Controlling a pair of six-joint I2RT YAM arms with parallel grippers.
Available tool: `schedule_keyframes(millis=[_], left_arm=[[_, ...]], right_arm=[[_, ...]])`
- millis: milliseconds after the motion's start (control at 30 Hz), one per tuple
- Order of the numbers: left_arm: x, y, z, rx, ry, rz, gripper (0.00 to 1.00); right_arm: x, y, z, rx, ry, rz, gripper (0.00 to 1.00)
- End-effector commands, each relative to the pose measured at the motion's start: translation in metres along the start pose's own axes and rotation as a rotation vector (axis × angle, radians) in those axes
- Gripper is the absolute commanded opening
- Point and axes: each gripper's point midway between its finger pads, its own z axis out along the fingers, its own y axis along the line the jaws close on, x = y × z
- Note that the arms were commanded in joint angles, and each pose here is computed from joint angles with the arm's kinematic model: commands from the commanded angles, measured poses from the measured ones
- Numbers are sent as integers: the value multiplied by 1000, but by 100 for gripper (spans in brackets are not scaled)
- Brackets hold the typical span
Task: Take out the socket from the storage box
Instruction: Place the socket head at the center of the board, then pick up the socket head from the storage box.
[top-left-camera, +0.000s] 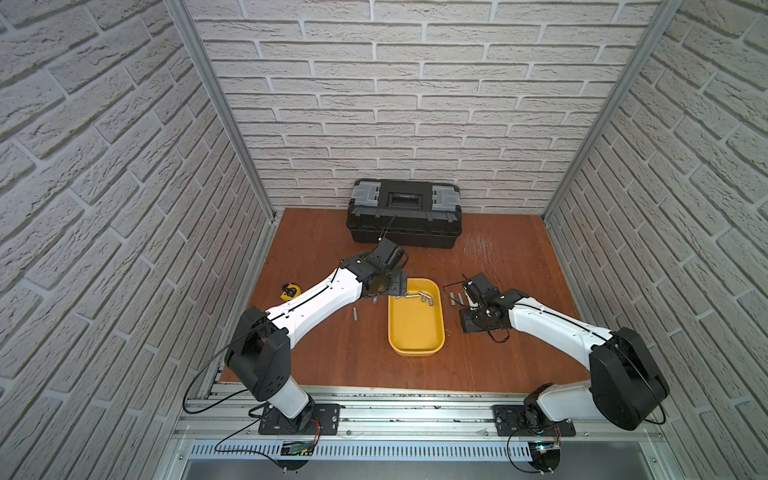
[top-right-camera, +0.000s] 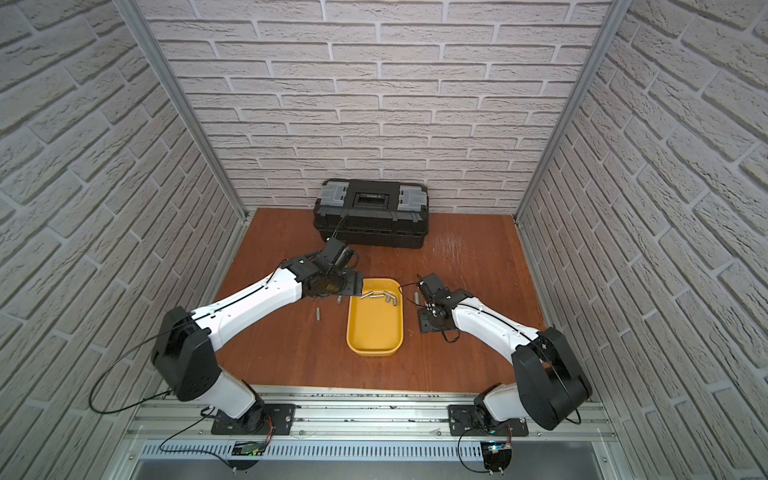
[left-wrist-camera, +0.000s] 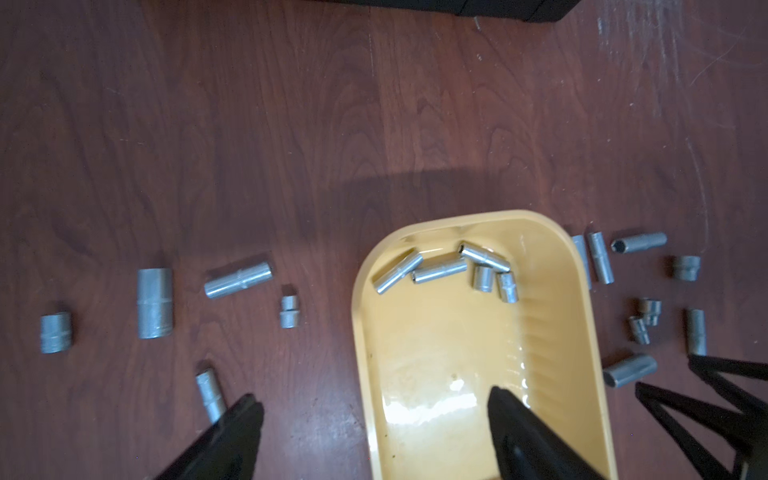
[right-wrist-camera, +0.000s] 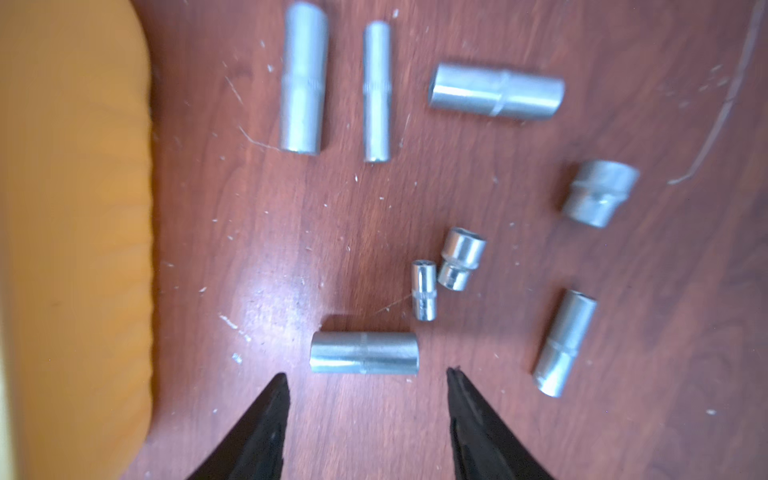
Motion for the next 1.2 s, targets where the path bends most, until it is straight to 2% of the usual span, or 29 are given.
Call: schedule_keyframes(millis=[0,100,267,467,633,933,1167], left_arm=[[-3,-11,6,-6,13,63,73],[-3,-20,15,-3,38,97,65],[3,-42,42,19,116,236,52],[16,-48,74,1,228,487,49],[15,-52,84,21,238,636,49],[17,-60,103,72,258,798,50],[24,-55,124,52,338,892,49]], right_arm=[[-11,-8,-20,19,-55,15,62],[-13,-13,-28,18,-81,30,62],[-11,-19,-33,-5,-104,66,62],[-5,-26,-32,-7,-99,87,62],[-1,-30,-31,-7,-101,102,62],[2,-33,-28,-6,-88,113,62],[4,-35,-26,4,-73,111,62]])
